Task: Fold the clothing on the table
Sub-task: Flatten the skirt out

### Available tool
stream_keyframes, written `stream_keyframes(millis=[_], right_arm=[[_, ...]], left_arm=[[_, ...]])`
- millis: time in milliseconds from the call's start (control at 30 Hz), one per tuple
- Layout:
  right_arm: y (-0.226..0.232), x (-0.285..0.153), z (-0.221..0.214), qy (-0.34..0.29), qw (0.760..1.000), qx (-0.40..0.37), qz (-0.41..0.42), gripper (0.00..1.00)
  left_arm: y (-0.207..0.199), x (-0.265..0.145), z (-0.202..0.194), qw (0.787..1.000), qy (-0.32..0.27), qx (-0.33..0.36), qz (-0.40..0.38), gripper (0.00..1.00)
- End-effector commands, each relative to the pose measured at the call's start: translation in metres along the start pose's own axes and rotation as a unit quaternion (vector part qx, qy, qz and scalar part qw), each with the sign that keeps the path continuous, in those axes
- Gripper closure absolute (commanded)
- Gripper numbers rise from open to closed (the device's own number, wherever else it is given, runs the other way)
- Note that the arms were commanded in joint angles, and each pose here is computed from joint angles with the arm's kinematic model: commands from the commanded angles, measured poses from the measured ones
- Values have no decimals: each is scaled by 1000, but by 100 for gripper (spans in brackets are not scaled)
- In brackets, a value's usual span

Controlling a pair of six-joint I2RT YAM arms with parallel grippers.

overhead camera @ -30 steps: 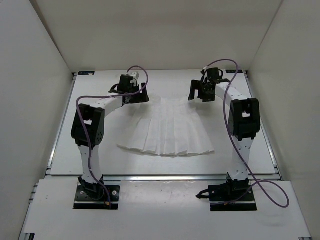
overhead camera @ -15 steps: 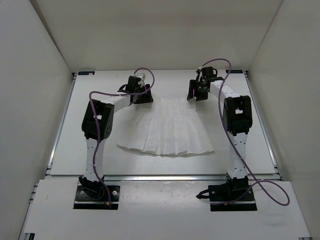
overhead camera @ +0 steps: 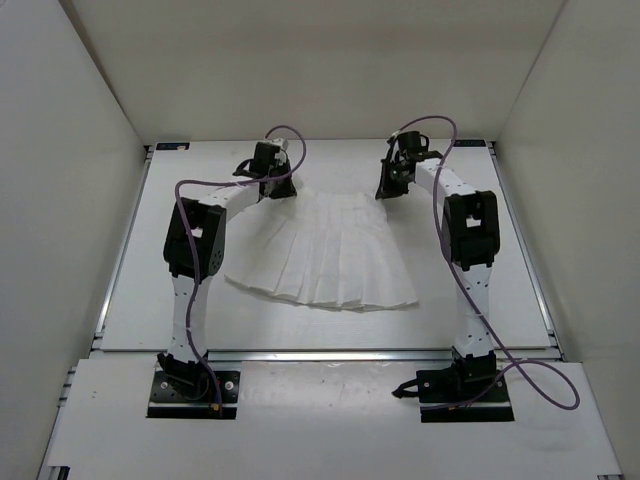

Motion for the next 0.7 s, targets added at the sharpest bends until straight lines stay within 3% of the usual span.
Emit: stream_keyframes(millis=[0,100,200,300,367,500,567,633,667], right_arm=[[28,-62,66,-101,994,-9,49,100],[66,-149,126,-208,971,-24,115,99],[110,-241,167,-329,928,-69,162,100],[124,-300,174,-381,901,-87,189,99],[121,-315,167,-382,901,-89,186,100],[105,-293,112,-320,930,-97,154,100],[102,-296,70,-317,930,-104,157,100],[81,-253,9,-273,946,-82,154,100],[83,-265,-8,-279,943,-84,161,100]], left_arm=[[-10,-42,78,996,-85,19,-2,100],[-28,-88,132,989,-141,7,-45,100],[-50,-147,187,973,-219,28,-69,100],[-68,-211,223,951,-295,49,-82,100],[-72,-239,228,940,-324,53,-94,100],[-78,-256,182,942,-312,92,-81,100],[-71,-246,122,956,-264,101,-76,100],[-64,-236,67,967,-228,99,-63,100],[-60,-234,30,972,-202,103,-55,100]])
Point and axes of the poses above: each gripper's point midway between its finger pads, its own x axis out along the fingers, its own y axis along the line the jaws close on, z = x × y, the point moved 6 cm from there along -x, back along the fingers, and after that the axes turned 5 degrees about x, right-handed, at the moved point
